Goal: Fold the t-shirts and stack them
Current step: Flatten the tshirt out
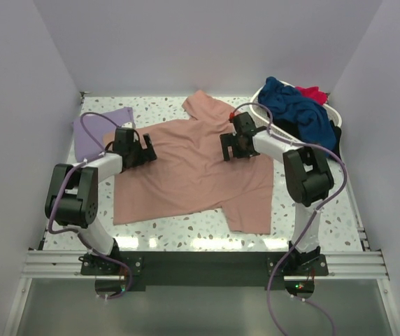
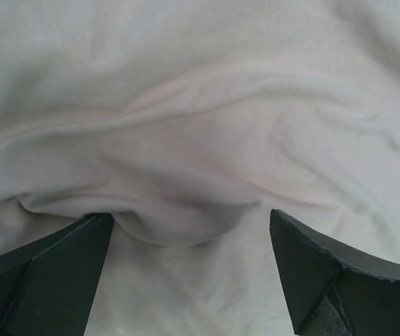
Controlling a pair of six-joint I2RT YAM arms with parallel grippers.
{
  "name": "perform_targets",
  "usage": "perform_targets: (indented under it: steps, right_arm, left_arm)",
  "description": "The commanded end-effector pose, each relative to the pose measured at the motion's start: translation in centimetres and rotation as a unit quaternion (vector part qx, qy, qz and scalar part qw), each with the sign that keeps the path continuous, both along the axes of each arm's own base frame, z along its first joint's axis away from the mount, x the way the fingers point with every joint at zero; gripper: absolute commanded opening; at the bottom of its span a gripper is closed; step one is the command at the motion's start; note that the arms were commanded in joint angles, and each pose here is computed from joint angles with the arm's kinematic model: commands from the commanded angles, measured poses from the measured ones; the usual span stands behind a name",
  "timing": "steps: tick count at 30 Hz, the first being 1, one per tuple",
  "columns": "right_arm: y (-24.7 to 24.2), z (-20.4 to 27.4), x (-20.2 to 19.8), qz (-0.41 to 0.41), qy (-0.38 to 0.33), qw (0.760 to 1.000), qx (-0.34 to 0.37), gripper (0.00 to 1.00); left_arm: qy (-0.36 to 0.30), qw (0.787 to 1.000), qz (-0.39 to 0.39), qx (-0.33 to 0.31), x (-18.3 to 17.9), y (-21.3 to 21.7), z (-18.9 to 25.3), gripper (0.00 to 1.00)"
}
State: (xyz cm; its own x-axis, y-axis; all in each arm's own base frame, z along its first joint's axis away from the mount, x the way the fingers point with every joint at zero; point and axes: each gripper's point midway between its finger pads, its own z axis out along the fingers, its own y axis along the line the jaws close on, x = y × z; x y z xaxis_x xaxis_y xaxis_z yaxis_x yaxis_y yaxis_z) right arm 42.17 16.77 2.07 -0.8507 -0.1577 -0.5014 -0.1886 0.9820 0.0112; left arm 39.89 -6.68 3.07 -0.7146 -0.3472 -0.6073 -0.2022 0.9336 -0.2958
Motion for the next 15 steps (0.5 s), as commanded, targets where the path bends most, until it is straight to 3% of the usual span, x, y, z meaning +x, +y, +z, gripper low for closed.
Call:
perform_targets:
  steps: [1, 11, 15]
  right_arm:
    - [-0.7, 0.0, 1.2, -0.024, 0.006, 1.000, 0.006, 0.97]
    - [-2.4, -0.5, 3.8, -0.048, 0.015, 0.999, 0.006, 0.97]
    - [-2.1, 0.1, 4.8, -0.043, 0.009, 0.999, 0.010, 0.97]
  left_arm:
    - [0.012, 1.000, -0.003, -0.023, 1.0, -0.5, -0.9, 1.00]
    - [-0.004, 1.000, -0.015, -0.017, 5.2, -1.0, -0.4, 1.00]
    - [-0.040, 0.999, -0.026, -0.012, 6.9, -1.3, 2.2, 1.00]
